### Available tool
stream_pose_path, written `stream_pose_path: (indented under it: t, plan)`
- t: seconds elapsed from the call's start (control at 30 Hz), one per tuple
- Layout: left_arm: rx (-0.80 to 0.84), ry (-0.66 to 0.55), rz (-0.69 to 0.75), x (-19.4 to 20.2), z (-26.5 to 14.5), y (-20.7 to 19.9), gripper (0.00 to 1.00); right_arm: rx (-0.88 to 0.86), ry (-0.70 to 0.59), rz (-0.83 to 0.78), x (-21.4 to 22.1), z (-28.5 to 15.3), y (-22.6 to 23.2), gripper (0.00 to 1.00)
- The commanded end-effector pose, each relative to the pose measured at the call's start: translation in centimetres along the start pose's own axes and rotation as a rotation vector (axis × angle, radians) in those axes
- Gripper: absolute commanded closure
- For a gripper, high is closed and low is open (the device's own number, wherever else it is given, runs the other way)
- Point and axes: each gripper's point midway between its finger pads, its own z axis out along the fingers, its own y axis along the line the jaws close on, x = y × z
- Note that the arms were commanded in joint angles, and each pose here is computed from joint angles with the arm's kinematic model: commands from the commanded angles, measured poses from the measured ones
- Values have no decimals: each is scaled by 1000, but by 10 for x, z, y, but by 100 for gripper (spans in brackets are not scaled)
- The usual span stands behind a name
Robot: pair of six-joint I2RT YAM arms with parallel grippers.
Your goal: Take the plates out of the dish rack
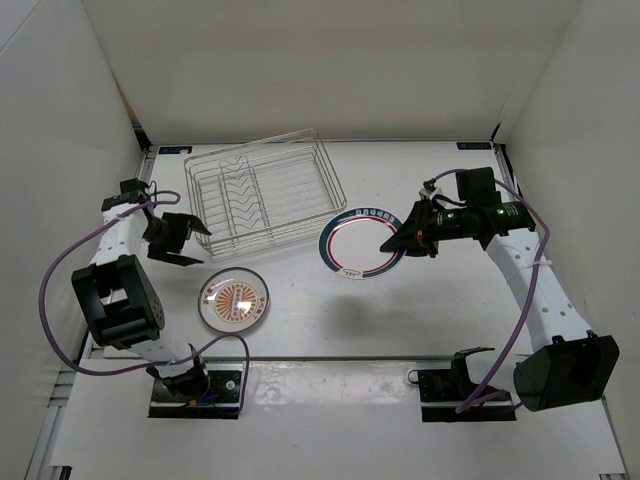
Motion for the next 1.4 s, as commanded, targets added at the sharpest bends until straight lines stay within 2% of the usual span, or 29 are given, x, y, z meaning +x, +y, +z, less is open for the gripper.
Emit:
stream_pose_path:
  t: [0.0,0.03,0.1,0.33,0.4,0.47,0.53,0.57,0.63,0.77,0.8,0.9,1.1,1.23,1.37]
  plan:
    - [65,23,3,-4,-1,-15,21,-49,6,-37,3,-5,11,100]
    - [65,20,9,-9,-2,-19,35,-51,10,-44,4,-5,12,100]
    - [30,51,-3,-9,-1,-13,49,-51,9,-37,4,-5,11,100]
    - [47,15,-33,-32,-14,-15,50,-48,14,-34,4,-4,10,100]
    - [61,3,-54,-40,-20,-17,59,-48,15,-30,3,-4,9,100]
    - [66,-7,-105,-50,-23,-12,60,-51,17,-32,3,-4,11,100]
    - [100,-3,-121,-54,-23,-16,68,-51,16,-35,3,-4,11,100]
    - [112,-1,-132,-58,-24,-17,74,-53,16,-36,3,-4,12,100]
    - [131,2,-129,-70,-27,-23,80,-53,8,-44,2,-6,14,100]
    - [119,9,-110,-71,-38,-28,80,-47,12,-52,5,-6,13,100]
    - [136,-7,-101,-70,-43,-30,71,-45,11,-47,5,-6,12,100]
    - [194,-130,-25,-76,-54,-36,56,-39,9,-41,6,-6,9,100]
    - [237,-290,251,-69,-65,-64,54,-25,13,-18,7,-3,3,100]
    - [163,-258,408,-42,-44,-62,51,-27,13,-11,8,-3,1,100]
    - [69,-257,451,-36,-31,-45,51,-28,15,-11,10,-4,1,100]
